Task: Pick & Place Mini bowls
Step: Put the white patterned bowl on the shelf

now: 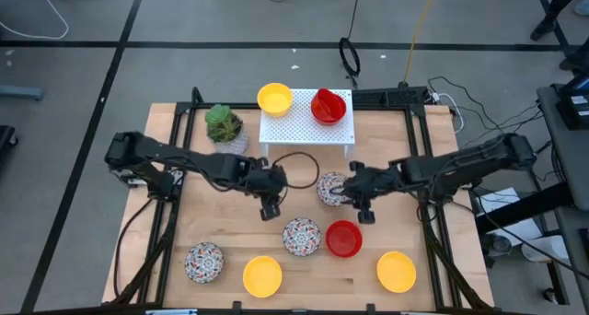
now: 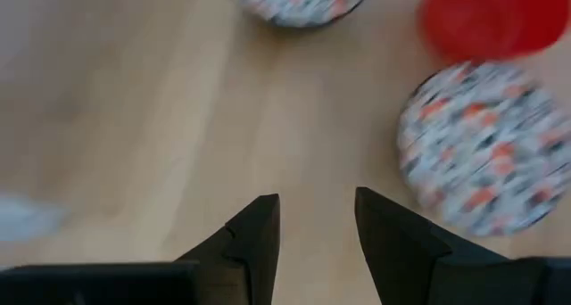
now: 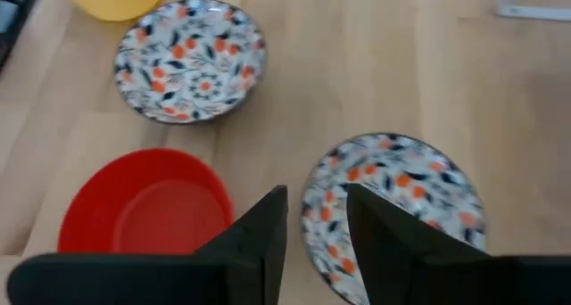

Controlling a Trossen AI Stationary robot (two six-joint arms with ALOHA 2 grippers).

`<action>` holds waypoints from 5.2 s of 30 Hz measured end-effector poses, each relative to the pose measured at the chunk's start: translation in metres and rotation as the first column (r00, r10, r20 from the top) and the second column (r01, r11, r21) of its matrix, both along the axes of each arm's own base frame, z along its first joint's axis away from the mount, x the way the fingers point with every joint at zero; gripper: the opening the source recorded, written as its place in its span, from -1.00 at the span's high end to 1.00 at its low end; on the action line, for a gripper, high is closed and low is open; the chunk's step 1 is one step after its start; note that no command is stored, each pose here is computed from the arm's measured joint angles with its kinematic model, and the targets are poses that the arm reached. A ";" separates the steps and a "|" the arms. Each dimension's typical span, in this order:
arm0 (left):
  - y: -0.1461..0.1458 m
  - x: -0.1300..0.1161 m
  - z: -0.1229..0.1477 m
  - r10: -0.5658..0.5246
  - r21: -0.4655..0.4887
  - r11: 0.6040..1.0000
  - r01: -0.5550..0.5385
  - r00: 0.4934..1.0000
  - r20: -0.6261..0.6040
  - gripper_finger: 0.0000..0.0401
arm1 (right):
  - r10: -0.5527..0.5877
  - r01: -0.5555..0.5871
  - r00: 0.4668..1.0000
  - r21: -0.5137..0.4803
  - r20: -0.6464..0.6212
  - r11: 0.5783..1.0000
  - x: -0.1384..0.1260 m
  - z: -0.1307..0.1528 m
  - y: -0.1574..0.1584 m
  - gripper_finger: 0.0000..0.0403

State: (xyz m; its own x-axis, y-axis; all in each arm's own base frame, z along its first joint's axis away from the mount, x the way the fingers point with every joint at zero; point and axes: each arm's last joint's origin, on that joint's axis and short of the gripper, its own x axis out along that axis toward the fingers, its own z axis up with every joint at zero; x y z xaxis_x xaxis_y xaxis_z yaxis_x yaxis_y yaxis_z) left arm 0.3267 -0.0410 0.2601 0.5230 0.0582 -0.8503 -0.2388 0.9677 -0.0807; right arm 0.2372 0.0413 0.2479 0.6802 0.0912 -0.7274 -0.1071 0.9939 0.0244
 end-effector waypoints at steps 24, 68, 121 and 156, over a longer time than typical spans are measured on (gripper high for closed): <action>-0.008 -0.001 -0.037 -0.186 0.212 0.963 0.166 0.979 0.079 0.24 | 0.102 -0.094 0.994 -0.156 0.043 0.983 -0.005 -0.026 0.014 0.48; 0.002 -0.015 -0.020 -0.045 -0.002 0.999 0.045 0.995 0.086 0.24 | 0.039 -0.047 0.999 -0.418 -0.029 0.907 0.044 -0.049 0.008 0.98; 0.001 -0.087 0.053 -0.001 0.022 1.000 -0.005 0.972 0.235 0.24 | -0.160 0.210 0.972 -0.327 0.173 0.922 0.106 0.016 -0.100 0.98; 0.001 -0.087 0.052 -0.003 0.024 1.000 -0.003 0.973 0.233 0.24 | -0.213 0.248 0.969 -0.462 0.127 0.851 0.105 0.012 -0.103 0.93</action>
State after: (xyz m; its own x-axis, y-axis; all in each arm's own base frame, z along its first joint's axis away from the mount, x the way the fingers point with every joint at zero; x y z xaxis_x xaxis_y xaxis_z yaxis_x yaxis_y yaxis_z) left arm 0.2399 -0.0403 0.3126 0.7063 0.0774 -0.7036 -0.2164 0.9700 -0.1105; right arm 0.3423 -0.0621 0.2597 0.6885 -0.4159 -0.5941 0.1424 0.8808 -0.4515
